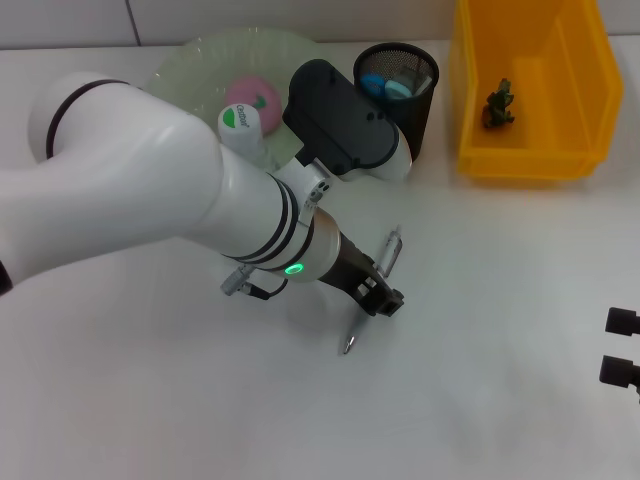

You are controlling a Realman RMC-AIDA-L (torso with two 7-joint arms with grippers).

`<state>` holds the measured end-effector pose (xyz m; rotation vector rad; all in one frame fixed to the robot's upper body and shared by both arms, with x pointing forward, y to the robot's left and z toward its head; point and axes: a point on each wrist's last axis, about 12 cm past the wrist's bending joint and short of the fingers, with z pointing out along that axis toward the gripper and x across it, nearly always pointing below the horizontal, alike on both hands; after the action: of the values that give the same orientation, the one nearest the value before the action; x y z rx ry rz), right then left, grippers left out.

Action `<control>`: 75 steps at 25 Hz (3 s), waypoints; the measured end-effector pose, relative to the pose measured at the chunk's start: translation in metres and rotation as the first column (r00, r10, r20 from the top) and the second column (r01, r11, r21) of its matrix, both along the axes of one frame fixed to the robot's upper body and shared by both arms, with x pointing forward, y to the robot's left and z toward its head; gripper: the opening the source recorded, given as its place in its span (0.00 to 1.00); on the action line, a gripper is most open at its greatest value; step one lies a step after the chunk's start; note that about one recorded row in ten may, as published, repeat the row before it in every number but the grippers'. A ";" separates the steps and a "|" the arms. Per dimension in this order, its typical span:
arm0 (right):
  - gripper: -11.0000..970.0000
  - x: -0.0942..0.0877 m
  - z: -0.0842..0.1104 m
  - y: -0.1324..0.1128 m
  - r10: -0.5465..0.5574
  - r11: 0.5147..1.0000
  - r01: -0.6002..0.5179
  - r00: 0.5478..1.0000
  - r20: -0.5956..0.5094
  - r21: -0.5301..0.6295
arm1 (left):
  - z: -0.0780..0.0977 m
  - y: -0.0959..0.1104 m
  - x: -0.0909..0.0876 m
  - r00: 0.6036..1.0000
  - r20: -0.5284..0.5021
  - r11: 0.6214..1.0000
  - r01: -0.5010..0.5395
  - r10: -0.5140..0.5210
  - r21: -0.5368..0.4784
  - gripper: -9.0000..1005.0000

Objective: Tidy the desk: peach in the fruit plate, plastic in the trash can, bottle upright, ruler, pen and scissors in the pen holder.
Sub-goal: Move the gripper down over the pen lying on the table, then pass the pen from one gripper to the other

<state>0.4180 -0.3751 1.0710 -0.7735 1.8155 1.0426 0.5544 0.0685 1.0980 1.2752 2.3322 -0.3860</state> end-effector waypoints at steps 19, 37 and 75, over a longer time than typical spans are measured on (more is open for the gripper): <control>0.67 0.001 0.000 0.000 -0.005 1.000 0.005 1.000 -0.001 -0.004 | -0.004 0.000 -0.003 1.000 0.017 1.000 0.015 -0.015 0.009 0.37; 0.67 0.000 0.001 -0.003 -0.031 0.999 0.031 0.999 0.018 0.010 | 0.014 -0.007 -0.016 0.988 0.139 0.994 0.082 -0.072 -0.070 0.14; 0.66 0.029 -0.021 0.053 -0.415 0.745 0.396 0.905 -0.092 0.537 | 0.046 -0.014 -0.035 0.972 0.226 0.821 0.185 -0.070 -0.540 0.14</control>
<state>0.4471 -0.3224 1.0497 -0.0338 1.4447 1.1551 0.5198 0.0544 1.1439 1.1107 1.7739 -0.8736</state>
